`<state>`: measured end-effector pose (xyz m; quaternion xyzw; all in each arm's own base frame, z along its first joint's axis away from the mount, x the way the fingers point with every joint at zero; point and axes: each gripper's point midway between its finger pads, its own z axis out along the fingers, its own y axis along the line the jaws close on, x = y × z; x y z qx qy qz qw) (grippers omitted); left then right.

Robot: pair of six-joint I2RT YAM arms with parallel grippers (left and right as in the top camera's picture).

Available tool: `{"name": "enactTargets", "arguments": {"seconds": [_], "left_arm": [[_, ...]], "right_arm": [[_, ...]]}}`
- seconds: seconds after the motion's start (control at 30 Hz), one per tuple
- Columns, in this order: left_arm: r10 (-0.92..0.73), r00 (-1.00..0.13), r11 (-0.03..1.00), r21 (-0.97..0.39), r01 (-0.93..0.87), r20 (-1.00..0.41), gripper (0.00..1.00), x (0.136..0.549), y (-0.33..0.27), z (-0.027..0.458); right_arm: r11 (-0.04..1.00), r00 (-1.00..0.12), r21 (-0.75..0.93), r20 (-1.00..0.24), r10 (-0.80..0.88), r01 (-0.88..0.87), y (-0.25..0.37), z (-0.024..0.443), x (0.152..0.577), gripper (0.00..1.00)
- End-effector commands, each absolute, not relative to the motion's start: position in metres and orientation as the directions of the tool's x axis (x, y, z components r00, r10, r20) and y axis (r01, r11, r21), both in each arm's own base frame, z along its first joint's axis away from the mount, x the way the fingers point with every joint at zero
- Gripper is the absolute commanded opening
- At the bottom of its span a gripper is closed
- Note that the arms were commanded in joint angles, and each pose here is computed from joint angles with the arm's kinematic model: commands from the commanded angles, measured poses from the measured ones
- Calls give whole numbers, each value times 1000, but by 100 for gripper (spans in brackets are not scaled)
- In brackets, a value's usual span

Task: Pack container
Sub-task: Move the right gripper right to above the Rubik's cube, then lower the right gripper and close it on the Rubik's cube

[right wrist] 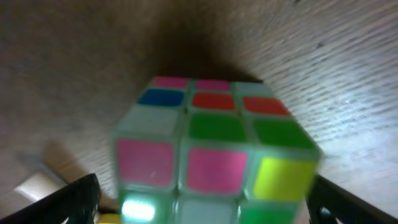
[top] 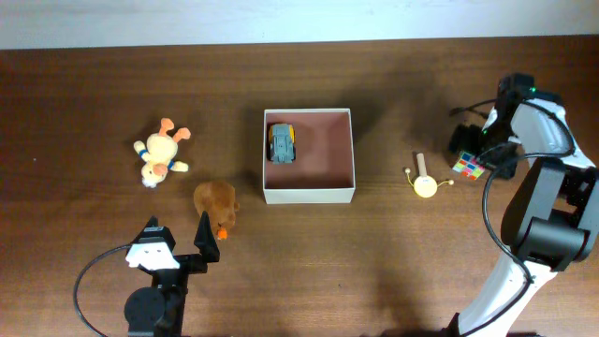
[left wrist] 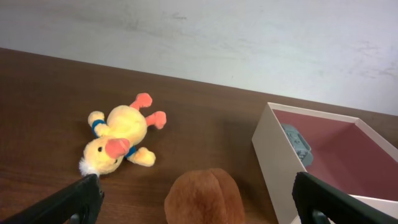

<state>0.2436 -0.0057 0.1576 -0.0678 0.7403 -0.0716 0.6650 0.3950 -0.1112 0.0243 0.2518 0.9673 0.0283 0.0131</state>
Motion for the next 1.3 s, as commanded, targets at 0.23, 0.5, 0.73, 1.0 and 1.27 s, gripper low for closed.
{"name": "enactTargets", "arguments": {"seconds": [0.23, 0.5, 0.73, 1.0, 1.27], "left_arm": [[-177, -109, 984, -178, 3, -978, 99, 244, -6, 156], [-177, -109, 984, -178, 3, -978, 99, 244, -6, 156], [-177, -108, 984, -178, 3, -978, 99, 244, -6, 156], [-177, -108, 984, -178, 3, -978, 99, 244, -6, 156], [-177, -108, 984, -178, 3, -978, 99, 244, -6, 156]], "right_arm": [[920, -917, -4, -75, 391, 392, -124, 21, 402, 96], [922, -915, -2, -119, 385, 388, -128, 22, 413, 90], [918, -909, 4, -138, 393, 396, -129, 22, 417, 89], [918, -912, 5, -116, 394, 396, -127, 12, 413, 89], [918, -912, 8, -110, 394, 396, -125, 1, 409, 88]]}}
